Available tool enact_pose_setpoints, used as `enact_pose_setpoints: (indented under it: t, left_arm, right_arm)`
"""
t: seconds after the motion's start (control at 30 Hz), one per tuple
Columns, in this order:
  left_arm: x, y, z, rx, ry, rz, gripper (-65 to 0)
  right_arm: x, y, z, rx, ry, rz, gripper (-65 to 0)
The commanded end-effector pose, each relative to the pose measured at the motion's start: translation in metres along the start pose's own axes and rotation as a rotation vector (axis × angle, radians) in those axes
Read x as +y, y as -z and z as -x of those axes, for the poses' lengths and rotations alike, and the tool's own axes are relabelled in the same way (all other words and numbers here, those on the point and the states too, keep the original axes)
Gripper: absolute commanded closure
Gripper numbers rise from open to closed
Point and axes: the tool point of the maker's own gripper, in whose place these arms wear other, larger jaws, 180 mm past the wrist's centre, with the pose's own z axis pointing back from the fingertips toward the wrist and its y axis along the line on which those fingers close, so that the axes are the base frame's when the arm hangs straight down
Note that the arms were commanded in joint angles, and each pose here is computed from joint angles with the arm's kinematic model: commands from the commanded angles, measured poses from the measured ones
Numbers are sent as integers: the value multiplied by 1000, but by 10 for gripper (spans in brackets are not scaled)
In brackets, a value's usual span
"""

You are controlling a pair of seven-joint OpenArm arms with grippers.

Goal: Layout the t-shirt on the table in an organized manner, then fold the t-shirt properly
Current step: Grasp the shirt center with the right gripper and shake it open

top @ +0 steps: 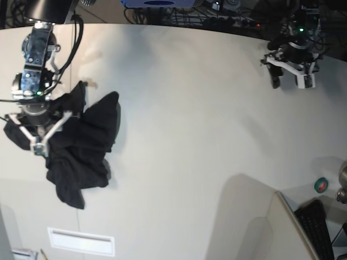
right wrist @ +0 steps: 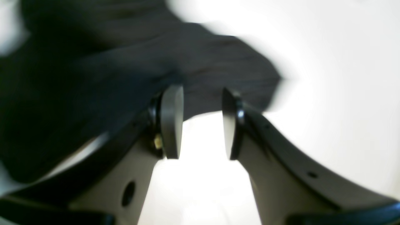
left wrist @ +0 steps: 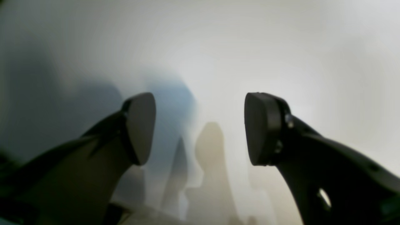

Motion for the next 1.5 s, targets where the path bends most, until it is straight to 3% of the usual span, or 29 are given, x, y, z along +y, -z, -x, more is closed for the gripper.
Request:
enact_pose_setpoints:
  t: [0.0,0.07,0.13,0.17,0.37,0.5,0.57,0.77,0.87,0.97,1.1,1.2,1.33,1.47]
  left_arm:
    - [-11,2,-20,-61,13,33,-362]
    - [-30,7,-23,-67,14,77,-201]
    - [-48,11,-26,-71,18,118,0]
    - [-55,11,-25,-70,21,135,0]
    - [-60,10,-22,-62,26,150,0]
    - [-52,6,-13,-42,31,135,0]
    - [-35,3,-12,-41,20,92,0]
    - [1,-1,-20,-63,2,1,0]
    - [15,-2,-25,-76,-3,-33,0]
    - [25,-3,-30,-87,-8,-58,0]
    - [37,-5,-34,-99,-14,-87,0]
    - [47,-6,-38,-110,-19,-112,0]
    - [50,-5,-40,-115,-23,-120,0]
    - [50,-5,-41,-116,-23,-119,0]
  right_arm:
    - [11,-4,-18,-60,-48,-27,-207]
    - [42,-5,-22,-72,-110,-100,-171]
    - [59,-4,-37,-102,-135,-136,-32]
    - [67,0,-46,-117,-144,-151,0]
    - [83,48,-93,-123,-161,-192,0]
    - [66,86,-112,-78,-112,-123,0]
    - [55,103,-103,-36,-113,-97,0]
    - [85,127,-63,71,-123,-174,0]
    - [133,116,-42,94,-128,-253,0]
    - [180,97,-25,72,-219,-325,0]
    - [231,56,-36,-72,-349,-408,0]
    - [266,8,-63,-219,-416,-466,0]
    - [262,-41,-107,-322,-383,-457,0]
    - [222,-80,-122,-358,-347,-397,0]
